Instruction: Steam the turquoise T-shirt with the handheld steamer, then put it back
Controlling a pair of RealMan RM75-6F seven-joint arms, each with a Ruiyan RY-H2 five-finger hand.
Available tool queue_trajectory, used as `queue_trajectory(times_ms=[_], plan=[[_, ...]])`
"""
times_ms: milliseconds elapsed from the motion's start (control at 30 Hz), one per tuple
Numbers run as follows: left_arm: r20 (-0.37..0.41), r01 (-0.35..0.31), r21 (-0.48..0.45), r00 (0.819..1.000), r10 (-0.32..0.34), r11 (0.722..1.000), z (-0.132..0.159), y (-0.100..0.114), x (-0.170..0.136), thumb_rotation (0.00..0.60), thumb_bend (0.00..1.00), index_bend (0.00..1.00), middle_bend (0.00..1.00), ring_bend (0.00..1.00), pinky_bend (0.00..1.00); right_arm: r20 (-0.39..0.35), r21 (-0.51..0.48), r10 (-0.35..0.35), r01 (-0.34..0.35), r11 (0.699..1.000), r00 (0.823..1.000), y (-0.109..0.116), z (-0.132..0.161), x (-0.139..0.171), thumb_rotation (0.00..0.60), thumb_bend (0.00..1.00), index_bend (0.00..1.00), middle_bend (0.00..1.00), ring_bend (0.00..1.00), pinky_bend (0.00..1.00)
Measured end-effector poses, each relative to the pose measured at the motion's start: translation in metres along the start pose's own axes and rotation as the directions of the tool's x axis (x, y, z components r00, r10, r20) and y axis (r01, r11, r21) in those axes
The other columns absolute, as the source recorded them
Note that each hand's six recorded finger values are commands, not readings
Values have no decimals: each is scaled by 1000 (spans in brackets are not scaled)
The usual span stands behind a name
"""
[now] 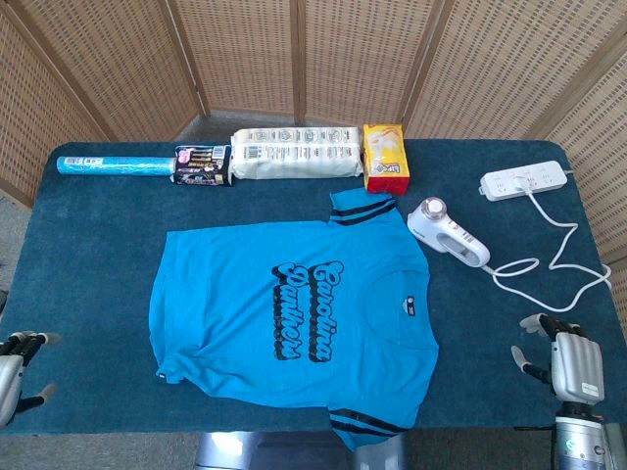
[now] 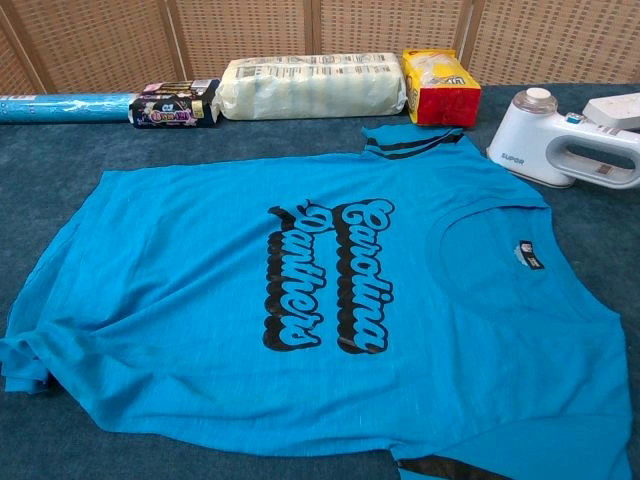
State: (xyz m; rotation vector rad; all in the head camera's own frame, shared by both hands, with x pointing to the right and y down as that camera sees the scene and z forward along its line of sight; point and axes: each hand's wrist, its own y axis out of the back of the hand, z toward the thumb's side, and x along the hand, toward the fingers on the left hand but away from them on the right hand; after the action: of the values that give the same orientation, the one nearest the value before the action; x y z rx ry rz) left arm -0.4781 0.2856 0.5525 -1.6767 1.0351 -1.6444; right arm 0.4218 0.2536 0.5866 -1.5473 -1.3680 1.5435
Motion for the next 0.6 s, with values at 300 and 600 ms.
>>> queue_trajectory(times_ms=[300,600], plan=[[43,44,27,998,-45,999,7,-8,4,600,175,291,341,224,293,-3,1,2,-2,1000,1000,-1,3,1,600,293,438,483,463,353],[95,82,48,992,-86,995,19,-12,3,600,175,292,341,224,294,11,-12,-9,9,1000,1000,3,-3,4,600,292,438,483,463,355]])
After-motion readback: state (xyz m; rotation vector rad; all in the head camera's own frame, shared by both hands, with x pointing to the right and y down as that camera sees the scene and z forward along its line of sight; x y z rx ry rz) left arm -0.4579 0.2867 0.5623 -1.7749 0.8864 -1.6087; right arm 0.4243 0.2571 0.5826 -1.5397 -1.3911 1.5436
